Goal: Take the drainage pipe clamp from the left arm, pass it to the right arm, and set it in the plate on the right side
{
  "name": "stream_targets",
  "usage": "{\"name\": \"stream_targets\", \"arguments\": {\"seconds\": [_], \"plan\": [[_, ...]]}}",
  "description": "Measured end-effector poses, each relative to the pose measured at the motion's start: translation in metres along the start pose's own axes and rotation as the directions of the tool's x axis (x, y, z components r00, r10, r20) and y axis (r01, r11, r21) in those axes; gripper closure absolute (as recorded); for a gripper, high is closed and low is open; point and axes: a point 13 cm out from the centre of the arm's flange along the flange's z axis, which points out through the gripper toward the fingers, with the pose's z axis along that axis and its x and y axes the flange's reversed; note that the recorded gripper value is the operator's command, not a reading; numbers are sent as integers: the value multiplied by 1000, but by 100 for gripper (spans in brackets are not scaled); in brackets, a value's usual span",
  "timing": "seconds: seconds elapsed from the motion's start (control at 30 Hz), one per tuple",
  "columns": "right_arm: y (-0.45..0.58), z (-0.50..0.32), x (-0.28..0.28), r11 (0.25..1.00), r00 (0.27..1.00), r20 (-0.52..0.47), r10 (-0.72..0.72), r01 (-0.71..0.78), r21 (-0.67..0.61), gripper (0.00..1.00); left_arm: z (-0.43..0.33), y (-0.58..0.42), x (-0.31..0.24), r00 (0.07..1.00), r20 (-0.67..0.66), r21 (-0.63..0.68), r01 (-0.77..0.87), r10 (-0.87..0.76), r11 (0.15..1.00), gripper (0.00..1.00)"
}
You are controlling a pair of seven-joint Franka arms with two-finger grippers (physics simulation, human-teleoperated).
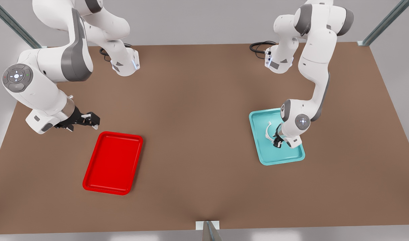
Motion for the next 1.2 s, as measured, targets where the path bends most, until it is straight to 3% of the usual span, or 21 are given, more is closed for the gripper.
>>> {"name": "stream_targets", "arguments": {"seconds": [0.13,0.37,0.53,0.67,0.9,1.0,1.2], "plan": [[6,0,0,1000,1000,-1,-13,13,-2,0,0,-1,0,999,2,0,45,-45,999,79],[66,-5,12,994,994,-11,-112,112,-20,0,-19,-13,0,995,1,31,102,-102,994,79],[59,-10,13,996,996,-9,-92,91,-22,0,-137,-102,11,987,-59,152,156,-149,976,79],[53,-6,10,997,997,-12,-75,75,-24,0,-222,-149,102,953,-206,167,259,-223,951,79],[36,-7,15,999,999,-22,-42,41,-18,0,-254,-160,320,821,-393,14,455,-414,890,79],[28,4,9,999,999,-35,-20,19,-28,0,-251,-156,361,745,-411,-51,557,-525,829,79],[97,55,-29,991,996,-6,-85,84,-101,0,-247,-166,384,559,-423,-144,736,-714,662,79]]}}
